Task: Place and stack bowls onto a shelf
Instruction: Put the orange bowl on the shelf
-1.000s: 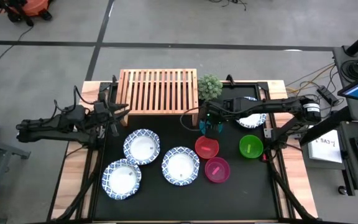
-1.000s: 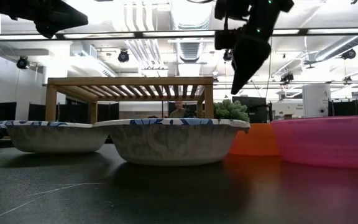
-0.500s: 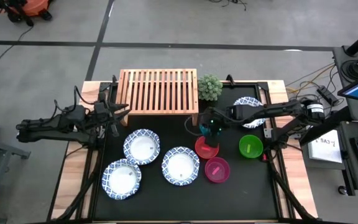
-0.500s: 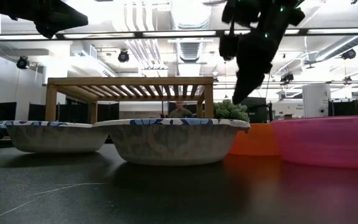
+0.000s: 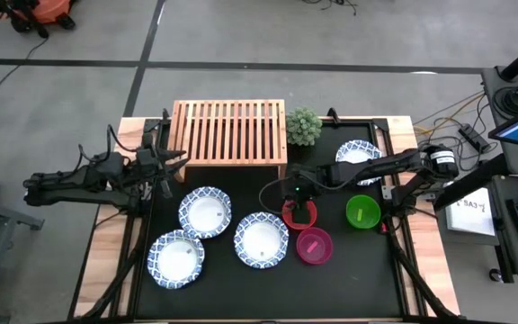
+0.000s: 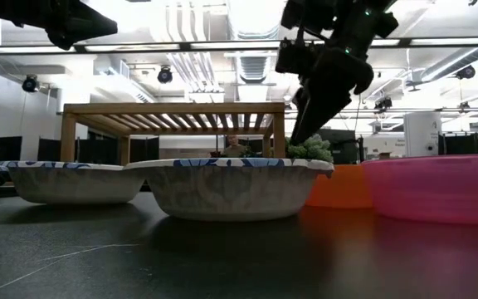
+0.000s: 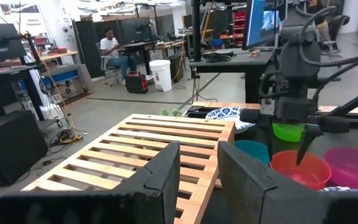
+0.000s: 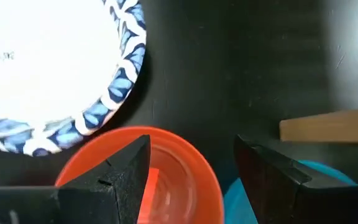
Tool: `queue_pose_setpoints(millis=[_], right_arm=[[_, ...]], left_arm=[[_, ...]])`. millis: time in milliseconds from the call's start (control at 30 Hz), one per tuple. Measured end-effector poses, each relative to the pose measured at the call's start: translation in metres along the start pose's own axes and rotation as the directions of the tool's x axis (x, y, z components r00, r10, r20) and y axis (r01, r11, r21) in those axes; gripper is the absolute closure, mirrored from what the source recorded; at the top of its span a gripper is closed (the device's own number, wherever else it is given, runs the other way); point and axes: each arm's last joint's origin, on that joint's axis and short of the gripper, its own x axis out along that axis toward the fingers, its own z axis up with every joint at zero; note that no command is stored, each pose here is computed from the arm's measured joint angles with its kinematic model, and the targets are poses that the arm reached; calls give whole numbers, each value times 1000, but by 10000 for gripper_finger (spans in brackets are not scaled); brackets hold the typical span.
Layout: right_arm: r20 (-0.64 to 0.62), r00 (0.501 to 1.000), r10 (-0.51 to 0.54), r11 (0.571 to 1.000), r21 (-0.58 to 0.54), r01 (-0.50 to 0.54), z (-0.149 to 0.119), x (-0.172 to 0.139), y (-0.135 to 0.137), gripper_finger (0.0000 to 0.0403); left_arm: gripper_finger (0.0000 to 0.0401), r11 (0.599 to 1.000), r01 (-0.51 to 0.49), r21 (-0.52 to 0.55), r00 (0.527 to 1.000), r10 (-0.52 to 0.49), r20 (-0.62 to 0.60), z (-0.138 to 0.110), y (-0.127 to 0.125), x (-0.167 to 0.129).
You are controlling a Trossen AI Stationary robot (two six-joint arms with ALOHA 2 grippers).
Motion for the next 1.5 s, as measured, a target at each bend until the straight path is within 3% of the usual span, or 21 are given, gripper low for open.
queue_pose_setpoints(millis=[300,700,867,1167,1500], right_arm=[[-114,993,-10,979,-203,-13,10,15,2,182],[-234,972,-5,961,-270,-60,-1,49,3,188],[-266,964,-4,958,-279,-73,-5,55,2,235],[-317,948,12,945,-308,-115,-11,59,-1,380],[-336,942,-6,968,-237,-78,8,25,-12,391]], left_arm=[[310,1000,2,7,1000,-2,-15,-2,0,0],[310,1000,2,7,1000,-2,-17,-2,0,0],[310,1000,2,6,1000,-2,-16,-2,0,0],[310,1000,1,-9,1000,-1,-11,-1,0,0],[310,999,0,-37,1000,0,-3,0,0,0]])
